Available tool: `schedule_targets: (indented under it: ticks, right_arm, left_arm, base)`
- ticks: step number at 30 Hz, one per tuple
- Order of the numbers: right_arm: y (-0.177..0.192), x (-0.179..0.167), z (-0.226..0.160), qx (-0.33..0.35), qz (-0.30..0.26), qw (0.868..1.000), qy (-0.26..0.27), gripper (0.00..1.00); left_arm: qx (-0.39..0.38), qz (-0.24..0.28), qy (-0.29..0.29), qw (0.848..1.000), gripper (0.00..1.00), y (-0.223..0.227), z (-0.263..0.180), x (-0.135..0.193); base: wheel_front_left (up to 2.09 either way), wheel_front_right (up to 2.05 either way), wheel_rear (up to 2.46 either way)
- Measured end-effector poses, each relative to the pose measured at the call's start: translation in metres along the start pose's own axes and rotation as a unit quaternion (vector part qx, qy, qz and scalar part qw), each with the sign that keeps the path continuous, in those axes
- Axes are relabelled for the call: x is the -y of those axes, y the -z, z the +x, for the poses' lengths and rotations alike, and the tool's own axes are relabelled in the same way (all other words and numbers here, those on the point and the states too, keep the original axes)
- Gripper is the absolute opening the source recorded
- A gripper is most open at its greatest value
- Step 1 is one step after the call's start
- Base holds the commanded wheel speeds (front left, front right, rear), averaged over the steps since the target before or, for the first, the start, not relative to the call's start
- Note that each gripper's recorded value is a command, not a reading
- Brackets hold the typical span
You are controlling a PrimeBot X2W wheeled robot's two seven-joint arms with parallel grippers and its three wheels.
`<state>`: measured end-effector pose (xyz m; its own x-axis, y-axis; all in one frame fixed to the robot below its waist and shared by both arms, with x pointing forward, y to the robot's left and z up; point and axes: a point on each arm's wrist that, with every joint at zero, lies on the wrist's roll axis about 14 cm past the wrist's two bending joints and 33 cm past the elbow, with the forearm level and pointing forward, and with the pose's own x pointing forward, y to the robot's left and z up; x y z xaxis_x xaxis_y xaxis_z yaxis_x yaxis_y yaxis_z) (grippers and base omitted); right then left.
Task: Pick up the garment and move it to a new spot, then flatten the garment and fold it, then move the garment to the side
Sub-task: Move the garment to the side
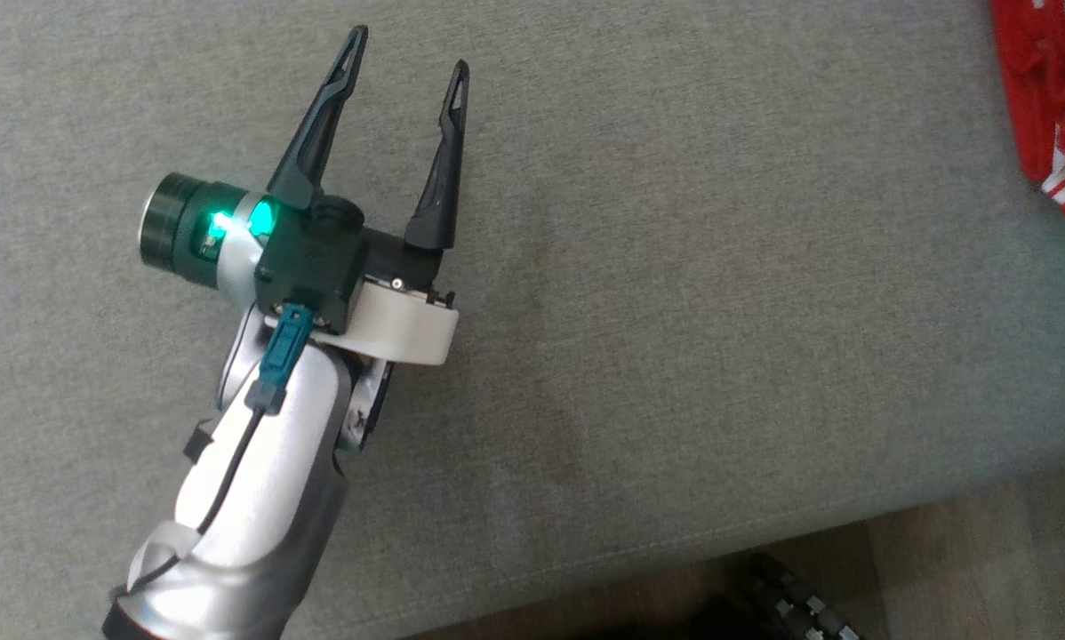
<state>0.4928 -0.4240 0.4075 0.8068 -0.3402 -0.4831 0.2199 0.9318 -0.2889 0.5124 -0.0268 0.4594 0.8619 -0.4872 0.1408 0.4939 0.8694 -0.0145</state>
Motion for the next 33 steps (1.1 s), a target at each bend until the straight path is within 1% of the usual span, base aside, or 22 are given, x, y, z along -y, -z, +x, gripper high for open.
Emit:
schedule_targets:
  ticks: [1, 2, 5, 8, 12, 15, 20, 25, 31, 33]
  right_arm:
    - [0.002, 0.000, 0.001, 0.000, 0.004, 1.000, 0.002, 0.71]
    - [0.003, 0.001, 0.002, 0.001, 0.007, 1.000, 0.005, 1.00]
    - [0.004, 0.004, 0.001, 0.005, 0.009, 1.000, 0.012, 1.00]
    - [-0.004, 0.013, -0.004, 0.026, 0.020, 0.999, 0.023, 1.00]
    - [-0.023, 0.019, -0.017, 0.088, 0.031, 0.995, 0.029, 1.00]
    - [-0.031, 0.010, -0.032, 0.128, 0.038, 0.991, 0.017, 1.00]
    - [-0.036, -0.040, -0.063, 0.178, 0.060, 0.982, -0.037, 1.00]
    - [-0.041, -0.092, -0.102, 0.220, 0.087, 0.967, -0.092, 1.00]
    - [-0.053, -0.156, -0.145, 0.238, 0.106, 0.951, -0.167, 1.00]
    - [-0.057, -0.170, -0.159, 0.244, 0.114, 0.945, -0.184, 1.00]
  left_arm:
    - [-0.001, 0.001, -0.001, 1.000, 1.00, 0.001, 0.000, -0.001]
    - [-0.002, 0.002, -0.002, 1.000, 1.00, 0.001, 0.000, -0.002]
    - [-0.001, 0.004, -0.004, 1.000, 1.00, -0.002, -0.001, -0.004]
    - [0.004, 0.007, -0.007, 1.000, 1.00, -0.010, -0.002, -0.004]
    - [0.012, 0.009, -0.020, 1.000, 1.00, -0.026, -0.008, -0.007]
    - [0.002, 0.008, -0.035, 0.999, 1.00, -0.029, -0.023, -0.009]
    - [-0.018, 0.011, -0.073, 0.997, 1.00, -0.033, -0.052, -0.021]
    - [-0.019, 0.018, -0.108, 0.994, 1.00, -0.045, -0.075, -0.034]
    - [-0.026, 0.026, -0.161, 0.986, 1.00, -0.054, -0.105, -0.058]
    - [-0.035, 0.030, -0.177, 0.983, 1.00, -0.052, -0.117, -0.066]
  base:
    - [0.00, 0.00, 0.00]
    - [0.00, 0.00, 0.00]
    - [0.00, 0.00, 0.00]
    - [0.00, 0.00, 0.00]
    - [0.00, 0.00, 0.00]
    - [0.00, 0.00, 0.00]
    - [0.00, 0.00, 0.00]
    - [0.00, 0.00, 0.00]
    - [0.00, 0.00, 0.00]
    - [0.00, 0.00, 0.00]
